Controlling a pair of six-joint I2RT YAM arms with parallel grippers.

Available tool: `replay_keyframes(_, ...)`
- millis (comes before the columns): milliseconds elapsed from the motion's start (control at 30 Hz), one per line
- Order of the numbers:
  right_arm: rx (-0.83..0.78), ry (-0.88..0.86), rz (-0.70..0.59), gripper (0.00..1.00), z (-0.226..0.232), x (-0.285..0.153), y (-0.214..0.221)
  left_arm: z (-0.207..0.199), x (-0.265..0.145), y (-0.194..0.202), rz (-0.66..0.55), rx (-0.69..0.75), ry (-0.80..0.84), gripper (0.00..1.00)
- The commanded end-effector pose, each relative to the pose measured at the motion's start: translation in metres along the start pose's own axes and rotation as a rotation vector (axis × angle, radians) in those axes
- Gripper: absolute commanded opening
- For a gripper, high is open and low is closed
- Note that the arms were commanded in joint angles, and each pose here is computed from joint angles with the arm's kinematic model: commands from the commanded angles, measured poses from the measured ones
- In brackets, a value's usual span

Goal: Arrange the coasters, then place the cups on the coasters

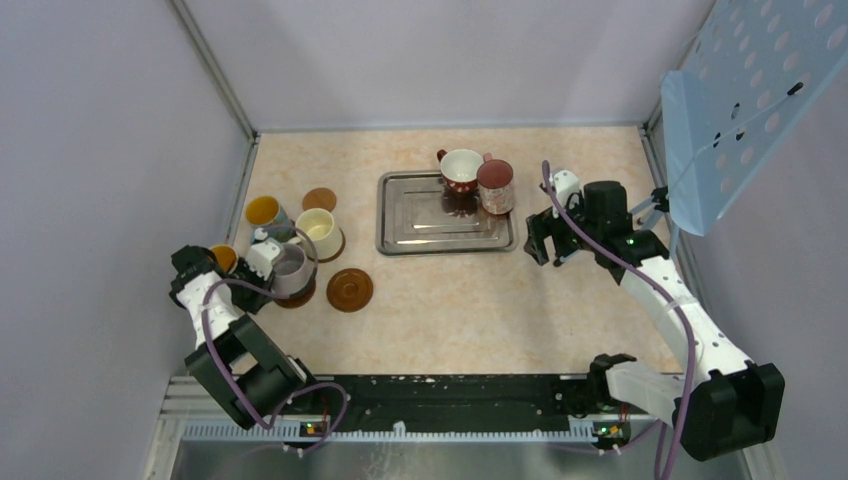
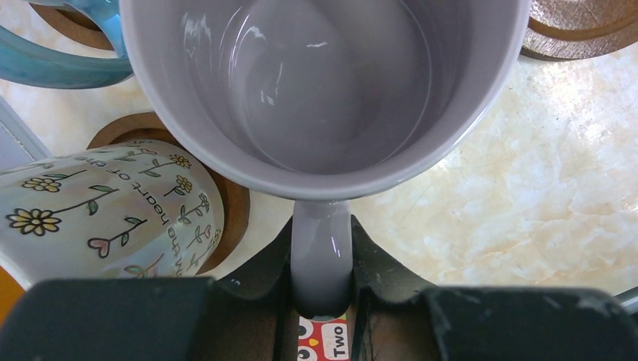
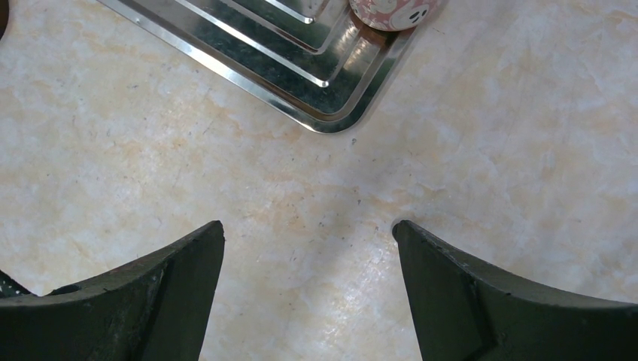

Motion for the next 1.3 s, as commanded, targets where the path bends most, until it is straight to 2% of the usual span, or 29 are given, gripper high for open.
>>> replay_keyframes(0,-0.007,0.025,-0.040,0.84,-0.006,-0.005,-0.011,0.009,-0.003,-0.022,-0.097,0.080,-0.011,0.00)
replay_keyframes(200,-0.007,0.021,-0.041,0.84,-0.005,-0.004,-0.011,0.018,0.001,-0.016,-0.074,0.065,-0.049,0.00)
replay_keyframes(533,-0.006,0.021,-0.038,0.84,-0.005,-0.003,-0.009,0.009,0.006,0.000,-0.019,0.080,-0.015,0.00)
replay_keyframes(600,-0.005,0.021,-0.038,0.84,-0.005,-0.002,-0.009,0.009,0.007,0.003,-0.007,0.083,-0.013,0.08)
replay_keyframes(833,-0.009,0.021,-0.040,0.84,-0.005,-0.002,-0.009,0.013,0.004,0.009,0.032,0.082,-0.031,0.58)
replay_keyframes(1000,-0.010,0.018,-0.042,0.84,-0.005,-0.001,-0.009,0.007,-0.005,0.008,0.048,0.110,-0.025,0.69)
replay_keyframes(1267,0.001,0.007,-0.051,0.84,-0.002,0.000,-0.007,0.000,-0.031,-0.018,0.000,0.144,-0.020,0.72)
Point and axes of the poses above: each gripper's point midway between its finger pads, its own x axis out along the fingers, its own z axis along the line the jaws close on, y = z × x, the point moved 1 cm from there along -x, back along the fingers, and after that the axes turned 13 degrees about -x, right-handed, at the moved point
